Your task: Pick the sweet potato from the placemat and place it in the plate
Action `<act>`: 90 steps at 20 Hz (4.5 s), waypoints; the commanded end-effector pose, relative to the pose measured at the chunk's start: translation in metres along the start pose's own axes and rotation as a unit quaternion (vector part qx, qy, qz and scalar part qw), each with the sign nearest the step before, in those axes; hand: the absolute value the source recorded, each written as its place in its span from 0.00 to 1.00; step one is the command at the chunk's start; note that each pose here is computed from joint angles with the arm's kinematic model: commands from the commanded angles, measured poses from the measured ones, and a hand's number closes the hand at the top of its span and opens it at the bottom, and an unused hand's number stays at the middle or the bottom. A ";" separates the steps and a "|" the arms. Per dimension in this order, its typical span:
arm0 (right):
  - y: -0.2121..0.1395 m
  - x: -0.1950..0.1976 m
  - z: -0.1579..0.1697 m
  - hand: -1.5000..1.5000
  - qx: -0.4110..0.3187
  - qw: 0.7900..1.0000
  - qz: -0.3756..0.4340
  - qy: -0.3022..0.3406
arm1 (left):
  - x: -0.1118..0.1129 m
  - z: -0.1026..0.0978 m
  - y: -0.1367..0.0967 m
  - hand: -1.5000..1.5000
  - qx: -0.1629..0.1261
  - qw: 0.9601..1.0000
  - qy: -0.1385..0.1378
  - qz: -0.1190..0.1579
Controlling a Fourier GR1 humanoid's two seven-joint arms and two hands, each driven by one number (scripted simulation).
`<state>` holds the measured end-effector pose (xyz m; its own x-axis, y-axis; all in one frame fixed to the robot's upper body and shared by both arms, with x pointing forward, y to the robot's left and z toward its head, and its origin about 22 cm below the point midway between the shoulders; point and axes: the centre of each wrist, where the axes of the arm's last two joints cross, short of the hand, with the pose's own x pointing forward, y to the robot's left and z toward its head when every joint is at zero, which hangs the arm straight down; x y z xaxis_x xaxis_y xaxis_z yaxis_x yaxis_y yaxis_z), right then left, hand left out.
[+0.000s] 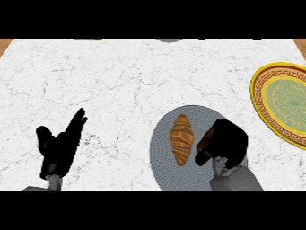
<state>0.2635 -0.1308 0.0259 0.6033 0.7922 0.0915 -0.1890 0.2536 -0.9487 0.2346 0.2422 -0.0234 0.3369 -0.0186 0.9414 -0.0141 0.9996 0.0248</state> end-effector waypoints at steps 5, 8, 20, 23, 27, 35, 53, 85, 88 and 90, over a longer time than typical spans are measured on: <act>0.008 0.001 0.080 1.00 -0.015 0.962 -0.047 -0.269 | -0.012 -0.005 -0.001 0.50 -0.013 0.999 0.032 0.008; -0.013 -0.010 0.104 1.00 -0.076 0.919 -0.125 -0.367 | -0.020 0.006 0.007 0.50 -0.006 1.000 0.029 0.002; -0.071 -0.082 0.121 1.00 -0.227 0.870 -0.335 -0.282 | -0.021 0.010 0.002 0.50 0.002 1.000 0.018 0.006; -0.070 -0.098 0.081 1.00 -0.237 0.861 -0.371 -0.255 | -0.011 -0.004 -0.005 0.50 -0.005 1.000 0.016 -0.001; -0.078 -0.109 0.037 1.00 -0.253 0.837 -0.426 -0.233 | -0.014 0.001 0.010 0.50 -0.015 1.000 0.014 0.012; -0.081 -0.159 -0.062 1.00 -0.342 0.838 -0.391 -0.168 | 0.001 -0.009 -0.004 0.50 -0.012 1.000 0.015 0.005; -0.110 -0.225 -0.219 1.00 -0.259 0.894 -0.356 -0.087 | 0.007 -0.008 0.000 0.50 -0.027 0.999 0.016 -0.003; -0.100 -0.377 -0.204 0.00 -0.094 0.779 -0.569 -0.248 | -0.002 0.001 -0.011 0.50 -0.020 1.000 0.016 0.006; -0.094 -0.401 -0.191 0.00 -0.077 0.780 -0.561 -0.266 | -0.015 0.008 -0.019 0.50 -0.028 1.000 0.014 -0.001; -0.084 -0.406 -0.187 0.00 -0.076 0.800 -0.533 -0.265 | -0.020 0.008 0.009 0.50 -0.006 1.000 0.024 0.008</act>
<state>0.2065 -0.5697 0.0218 -0.0558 0.2832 0.9574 0.3913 0.8884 -0.2400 0.2345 0.2407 -0.0241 0.3162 -0.0196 0.9485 0.0025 0.9998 0.0198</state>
